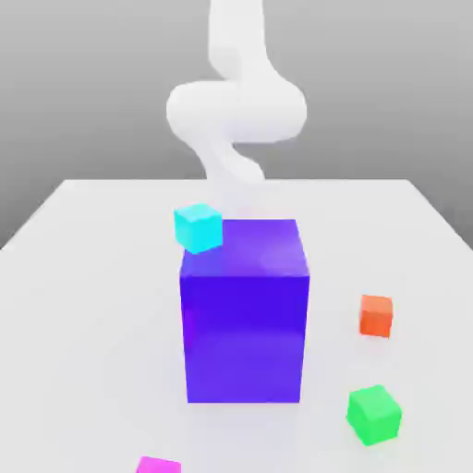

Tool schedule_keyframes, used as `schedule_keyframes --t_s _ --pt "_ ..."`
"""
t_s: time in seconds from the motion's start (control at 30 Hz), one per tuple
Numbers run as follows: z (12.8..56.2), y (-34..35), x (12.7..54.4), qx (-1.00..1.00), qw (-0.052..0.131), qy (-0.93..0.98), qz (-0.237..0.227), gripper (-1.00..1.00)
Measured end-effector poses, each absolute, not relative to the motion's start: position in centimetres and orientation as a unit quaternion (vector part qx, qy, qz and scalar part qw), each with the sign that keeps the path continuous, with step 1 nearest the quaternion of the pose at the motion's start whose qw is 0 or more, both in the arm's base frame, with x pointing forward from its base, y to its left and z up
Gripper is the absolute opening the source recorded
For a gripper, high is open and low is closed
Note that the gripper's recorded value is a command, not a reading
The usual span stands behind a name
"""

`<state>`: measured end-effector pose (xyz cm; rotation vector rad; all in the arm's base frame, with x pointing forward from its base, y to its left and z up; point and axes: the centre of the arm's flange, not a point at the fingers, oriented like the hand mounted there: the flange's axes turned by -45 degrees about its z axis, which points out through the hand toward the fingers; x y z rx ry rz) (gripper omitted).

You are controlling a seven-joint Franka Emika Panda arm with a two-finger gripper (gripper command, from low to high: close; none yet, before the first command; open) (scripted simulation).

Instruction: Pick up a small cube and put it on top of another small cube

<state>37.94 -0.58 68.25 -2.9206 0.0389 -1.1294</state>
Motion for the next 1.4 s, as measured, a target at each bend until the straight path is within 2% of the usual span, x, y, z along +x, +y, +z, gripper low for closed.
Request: schedule_keyframes --t_s 0.27,0.53,0.77,0.97,1.1,1.13,1.33,1.4 --pt "57.3 -2.7 47.0 -0.964 0.01 0.034 -0.265 0.0" --pt "44.3 -5.1 52.6 -0.984 0.01 0.057 -0.17 0.0" --pt "31.8 -7.4 54.4 -0.993 0.007 0.079 -0.085 0.0" --pt "20.9 -9.0 53.5 -0.995 0.001 0.096 -0.012 0.0" --pt "14.8 -9.3 53.3 -0.995 0.0 0.098 -0.001 0.0" --pt "13.5 -9.3 53.3 -0.995 0.0 0.098 0.0 -1.0" --pt "12.9 -9.3 53.2 -0.995 0.0 0.098 0.0 -1.0" --pt "14.2 -9.3 53.3 -0.995 0.0 0.098 0.0 -1.0"
